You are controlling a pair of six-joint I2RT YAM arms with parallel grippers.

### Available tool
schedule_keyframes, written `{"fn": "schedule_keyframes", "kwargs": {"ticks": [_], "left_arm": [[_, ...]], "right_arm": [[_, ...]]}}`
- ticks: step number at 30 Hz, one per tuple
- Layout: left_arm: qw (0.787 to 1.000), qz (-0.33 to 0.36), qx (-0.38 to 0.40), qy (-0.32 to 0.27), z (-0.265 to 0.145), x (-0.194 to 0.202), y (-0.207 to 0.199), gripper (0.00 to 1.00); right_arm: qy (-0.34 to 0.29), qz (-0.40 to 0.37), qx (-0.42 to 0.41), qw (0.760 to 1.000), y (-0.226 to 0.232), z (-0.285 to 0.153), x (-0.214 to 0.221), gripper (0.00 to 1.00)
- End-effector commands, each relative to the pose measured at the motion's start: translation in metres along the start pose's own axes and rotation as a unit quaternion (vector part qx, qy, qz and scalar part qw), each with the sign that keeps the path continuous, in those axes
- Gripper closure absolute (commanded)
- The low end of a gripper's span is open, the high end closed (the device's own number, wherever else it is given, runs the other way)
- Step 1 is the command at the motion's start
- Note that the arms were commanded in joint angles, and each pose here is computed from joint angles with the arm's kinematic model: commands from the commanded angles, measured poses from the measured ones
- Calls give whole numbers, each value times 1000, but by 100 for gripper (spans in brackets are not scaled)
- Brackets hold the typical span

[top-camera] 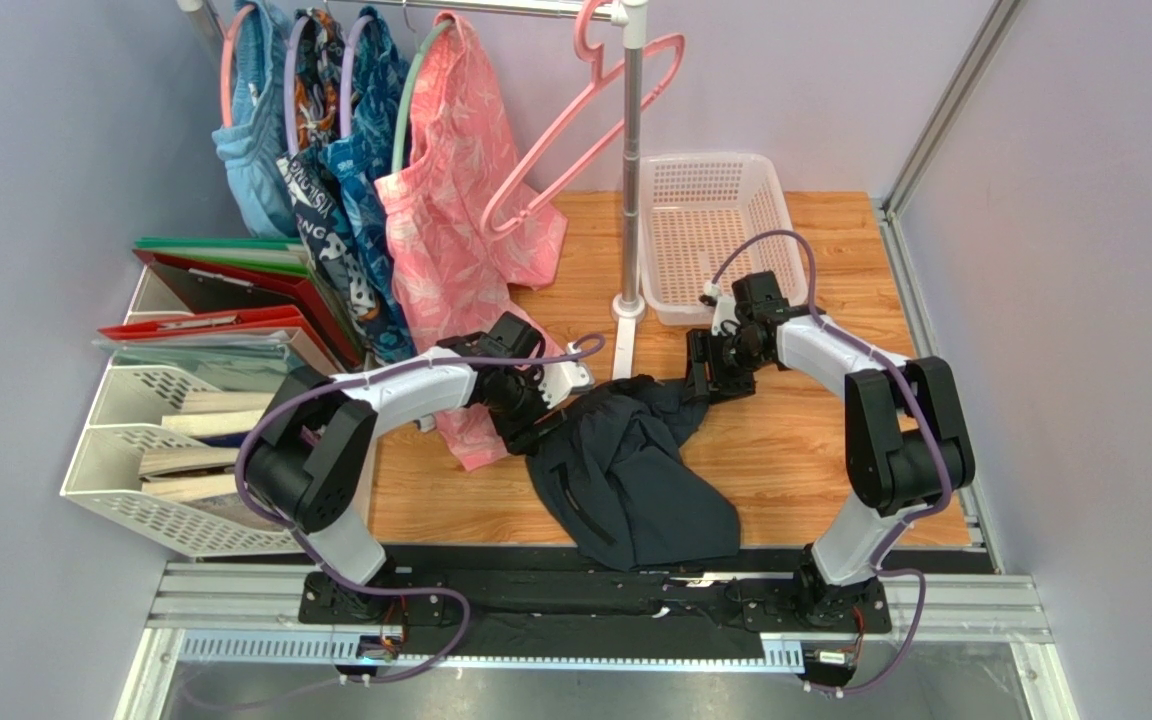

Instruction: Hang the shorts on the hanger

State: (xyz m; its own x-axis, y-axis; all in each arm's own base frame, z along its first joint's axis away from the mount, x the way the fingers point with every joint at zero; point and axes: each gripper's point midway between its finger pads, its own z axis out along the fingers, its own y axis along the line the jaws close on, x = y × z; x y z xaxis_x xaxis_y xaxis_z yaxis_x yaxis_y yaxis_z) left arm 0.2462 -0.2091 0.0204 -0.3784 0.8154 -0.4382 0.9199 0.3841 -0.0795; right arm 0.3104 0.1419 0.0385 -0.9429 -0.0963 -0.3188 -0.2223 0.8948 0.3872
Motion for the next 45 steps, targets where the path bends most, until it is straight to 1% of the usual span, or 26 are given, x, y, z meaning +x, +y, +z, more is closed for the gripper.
{"fn": "schedule_keyframes", "kwargs": {"ticks": [1, 2, 3, 4, 5, 6, 7, 8, 9, 16, 18, 20, 23, 25, 28, 29, 31, 32, 33, 34, 35, 37, 38, 41, 42, 45], "left_arm": [[1000, 4, -4, -19, -10, -16, 1, 49], [1000, 4, 0, -23, -11, -17, -1, 56], [999, 8, 0, -36, -18, -22, -4, 68], [999, 10, 3, -42, -22, -25, -8, 72], [999, 14, 0, -46, -27, -27, -10, 81], [998, 23, -4, -56, -38, -31, -15, 86], [998, 30, -12, -60, -46, -33, -16, 90], [997, 35, -18, -64, -53, -35, -18, 97], [996, 44, -27, -78, -70, -39, -23, 99], [985, 93, -56, -133, -158, -56, -50, 100], [982, 102, -70, -139, -181, -55, -54, 100], [976, 114, -100, -154, -208, -66, -50, 100], [970, 123, -130, -162, -242, -76, -47, 100], [967, 140, -131, -170, -261, -83, -51, 100], [966, 160, -121, -162, -268, -81, -56, 100], [970, 161, -109, -145, -264, -73, -59, 98], [975, 164, -90, -116, -248, -56, -63, 83], [976, 162, -87, -117, -247, -48, -67, 62], [975, 163, -82, -126, -244, -46, -70, 54], [979, 154, -55, -125, -228, -35, -80, 40], [971, 163, -61, -162, -232, -39, -85, 34], [971, 157, -23, -178, -213, -30, -99, 13], [966, 163, -24, -200, -212, -35, -101, 2], [970, 152, 8, -190, -185, -38, -107, 2], [967, 154, 7, -201, -180, -48, -105, 2], [968, 138, 19, -209, -151, -72, -106, 7]], "right_arm": [[-34, -4, -39, 999, 17, -10, -17, 51], [-43, -9, -44, 998, 20, -17, -18, 56], [-45, -12, -47, 998, 22, -21, -17, 67], [-47, -19, -47, 998, 23, -26, -16, 71], [-60, -27, -48, 997, 26, -36, -18, 87], [-68, -33, -48, 996, 28, -43, -20, 97], [-79, -45, -45, 995, 30, -56, -21, 100], [-84, -50, -43, 994, 31, -63, -22, 100], [-92, -57, -40, 993, 32, -71, -24, 100], [-194, -140, -9, 971, 54, -171, -37, 100], [-231, -176, 9, 957, 61, -203, -46, 100], [-289, -208, 24, 934, 75, -245, -57, 100], [-351, -249, 36, 902, 94, -296, -69, 100], [-360, -264, 36, 894, 102, -311, -70, 100], [-378, -278, 26, 883, 117, -335, -73, 100], [-376, -282, 14, 882, 122, -337, -70, 100], [-365, -283, 1, 887, 125, -333, -59, 100], [-359, -287, -13, 888, 129, -330, -53, 100], [-352, -289, -21, 890, 130, -328, -42, 100], [-332, -291, -33, 897, 128, -313, -31, 100], [-320, -289, -36, 902, 125, -304, -23, 100], [-302, -294, -36, 906, 119, -293, -2, 100], [-271, -298, -31, 915, 106, -268, 12, 100], [-230, -343, -7, 911, 80, -237, 45, 100], [-222, -349, 1, 910, 74, -229, 52, 100], [-228, -368, 26, 901, 60, -221, 65, 100]]}}
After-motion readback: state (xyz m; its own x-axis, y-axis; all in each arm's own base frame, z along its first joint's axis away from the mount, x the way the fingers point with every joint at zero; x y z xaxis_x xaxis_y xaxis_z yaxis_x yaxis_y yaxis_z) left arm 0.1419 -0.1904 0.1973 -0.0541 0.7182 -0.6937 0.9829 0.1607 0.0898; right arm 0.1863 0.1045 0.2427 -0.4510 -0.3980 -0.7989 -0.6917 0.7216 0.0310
